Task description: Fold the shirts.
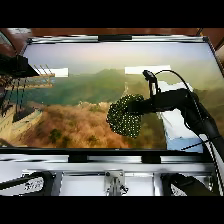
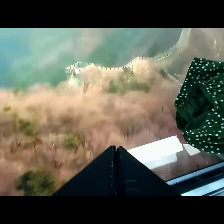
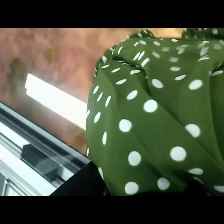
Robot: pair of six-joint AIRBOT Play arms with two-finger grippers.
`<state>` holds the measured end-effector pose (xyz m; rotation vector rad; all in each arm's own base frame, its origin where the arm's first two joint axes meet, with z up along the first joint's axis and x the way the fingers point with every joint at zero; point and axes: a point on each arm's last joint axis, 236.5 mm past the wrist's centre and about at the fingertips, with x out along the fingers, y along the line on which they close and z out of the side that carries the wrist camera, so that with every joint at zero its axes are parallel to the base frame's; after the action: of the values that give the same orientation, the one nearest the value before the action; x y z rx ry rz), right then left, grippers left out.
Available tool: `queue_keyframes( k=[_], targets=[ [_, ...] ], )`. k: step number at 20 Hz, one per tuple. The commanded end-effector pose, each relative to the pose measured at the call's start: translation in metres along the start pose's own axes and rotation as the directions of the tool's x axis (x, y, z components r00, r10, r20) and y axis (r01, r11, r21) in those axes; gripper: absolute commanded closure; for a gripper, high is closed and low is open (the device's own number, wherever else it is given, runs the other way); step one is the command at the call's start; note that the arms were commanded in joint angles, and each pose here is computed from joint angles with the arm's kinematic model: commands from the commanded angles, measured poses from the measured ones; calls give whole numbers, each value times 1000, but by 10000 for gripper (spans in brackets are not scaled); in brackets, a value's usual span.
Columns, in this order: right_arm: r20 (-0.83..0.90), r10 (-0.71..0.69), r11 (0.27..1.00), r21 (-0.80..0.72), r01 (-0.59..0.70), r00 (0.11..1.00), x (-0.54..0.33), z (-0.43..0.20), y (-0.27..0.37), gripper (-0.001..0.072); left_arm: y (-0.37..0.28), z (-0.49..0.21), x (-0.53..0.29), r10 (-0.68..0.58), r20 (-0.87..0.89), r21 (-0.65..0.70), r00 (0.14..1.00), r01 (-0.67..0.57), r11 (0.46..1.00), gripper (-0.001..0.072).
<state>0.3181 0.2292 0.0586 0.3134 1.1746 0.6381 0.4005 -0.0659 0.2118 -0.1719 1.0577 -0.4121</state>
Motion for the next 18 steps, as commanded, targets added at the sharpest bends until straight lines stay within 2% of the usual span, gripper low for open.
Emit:
queue_keyframes(
  k=[1,4,7,9,13,15,18],
  targets=[
    [-56,-19,1000,16,20,998,9,-15,-10,644,8,-9,16,-3,-35,-30,999,1,1000,669],
    [-53,-16,999,46,18,998,9,-14,-9,644,11,-17,24,-8,-63,-45,998,5,999,669],
    [13,69,996,61,-70,998,6,1,13,644,8,-14,24,-20,-50,-46,999,18,999,669],
    [142,122,992,18,-126,982,-9,35,33,645,1,-9,25,-43,-32,-42,999,42,998,669],
    [452,110,993,-83,-81,885,-98,131,53,645,-14,-10,29,-65,-38,-10,997,65,998,669],
    [520,40,999,-53,-15,853,-147,154,30,645,-20,-10,31,-72,-42,3,997,72,997,669],
    [527,-179,984,85,159,831,-202,154,-54,645,-27,-11,32,-79,-49,15,996,80,997,668]
  ],
)
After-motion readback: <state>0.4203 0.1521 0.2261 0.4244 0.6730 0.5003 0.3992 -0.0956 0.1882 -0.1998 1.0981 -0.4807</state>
